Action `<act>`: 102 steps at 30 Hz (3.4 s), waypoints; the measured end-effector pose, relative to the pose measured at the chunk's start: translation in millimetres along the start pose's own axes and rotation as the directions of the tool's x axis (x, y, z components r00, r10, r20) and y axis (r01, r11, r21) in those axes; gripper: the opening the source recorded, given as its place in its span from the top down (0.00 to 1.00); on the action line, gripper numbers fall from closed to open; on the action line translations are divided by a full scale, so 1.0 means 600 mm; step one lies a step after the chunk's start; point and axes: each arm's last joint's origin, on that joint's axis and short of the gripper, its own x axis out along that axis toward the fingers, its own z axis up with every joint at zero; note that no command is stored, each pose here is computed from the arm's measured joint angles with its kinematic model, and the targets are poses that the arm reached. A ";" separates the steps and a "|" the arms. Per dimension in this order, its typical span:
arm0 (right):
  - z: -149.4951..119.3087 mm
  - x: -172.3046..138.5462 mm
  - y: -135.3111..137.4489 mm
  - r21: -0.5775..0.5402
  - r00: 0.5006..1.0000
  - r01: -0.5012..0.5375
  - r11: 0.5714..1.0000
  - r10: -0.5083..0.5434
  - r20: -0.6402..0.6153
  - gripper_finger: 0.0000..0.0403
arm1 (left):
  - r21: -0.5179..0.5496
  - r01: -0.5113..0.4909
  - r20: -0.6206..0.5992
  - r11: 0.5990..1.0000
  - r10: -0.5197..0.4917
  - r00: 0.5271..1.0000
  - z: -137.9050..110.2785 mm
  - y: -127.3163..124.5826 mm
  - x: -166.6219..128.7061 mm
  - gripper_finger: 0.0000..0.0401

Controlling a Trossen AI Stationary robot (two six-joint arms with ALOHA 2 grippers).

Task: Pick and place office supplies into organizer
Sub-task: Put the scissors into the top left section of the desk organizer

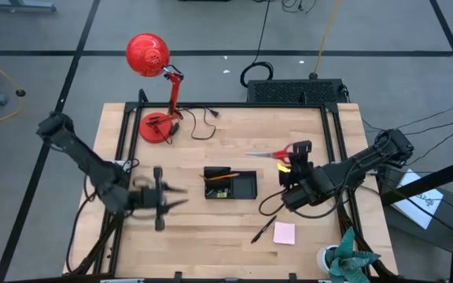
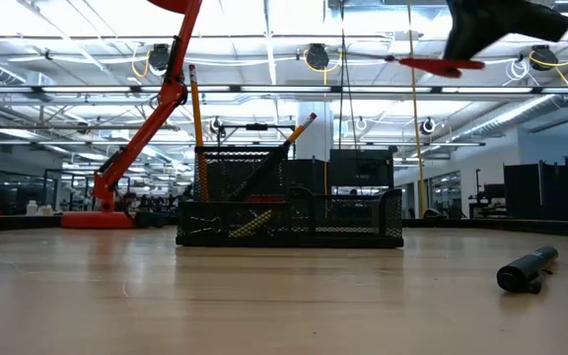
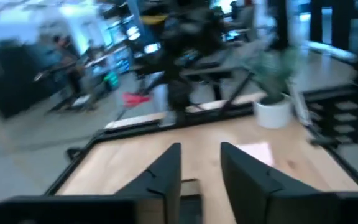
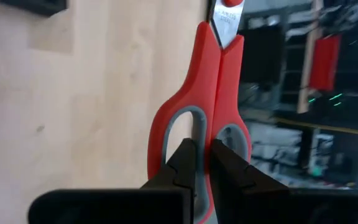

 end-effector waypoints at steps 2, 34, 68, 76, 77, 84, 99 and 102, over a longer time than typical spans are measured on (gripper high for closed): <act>0.003 -0.003 -0.006 -0.018 0.999 0.038 0.999 -0.038 0.022 0.97 | -0.047 -0.050 -0.036 0.998 0.048 0.998 0.029 0.029 0.008 0.66; 0.117 -0.058 -0.024 -0.379 0.832 0.535 0.755 -0.393 0.392 0.96 | -0.302 0.113 -0.328 0.947 -0.215 0.920 0.114 0.239 0.163 0.57; 0.131 0.114 -0.019 -0.445 0.728 0.685 0.577 -0.514 0.454 0.96 | -0.356 -0.016 -0.519 0.935 -0.183 0.835 0.041 0.312 0.228 0.57; 0.123 0.135 -0.012 -0.483 0.740 0.672 0.561 -0.497 0.452 0.96 | -0.371 -0.038 -0.517 0.928 -0.172 0.839 0.039 0.328 0.227 0.57; 0.123 0.136 -0.011 -0.485 0.741 0.671 0.560 -0.496 0.453 0.96 | -0.378 -0.032 -0.513 0.925 -0.180 0.839 0.039 0.329 0.226 0.57; 0.124 0.134 -0.013 -0.466 0.725 0.688 0.555 -0.498 0.476 0.96 | -0.405 0.001 -0.495 0.915 -0.219 0.841 0.039 0.331 0.226 0.57; 0.126 0.133 -0.020 -0.417 0.693 0.716 0.559 -0.503 0.515 0.96 | -0.435 0.049 -0.424 0.899 -0.253 0.869 0.033 0.326 0.257 0.57; 0.126 0.133 -0.021 -0.407 0.688 0.721 0.561 -0.505 0.522 0.96 | -0.434 0.051 -0.417 0.900 -0.251 0.874 0.022 0.327 0.273 0.57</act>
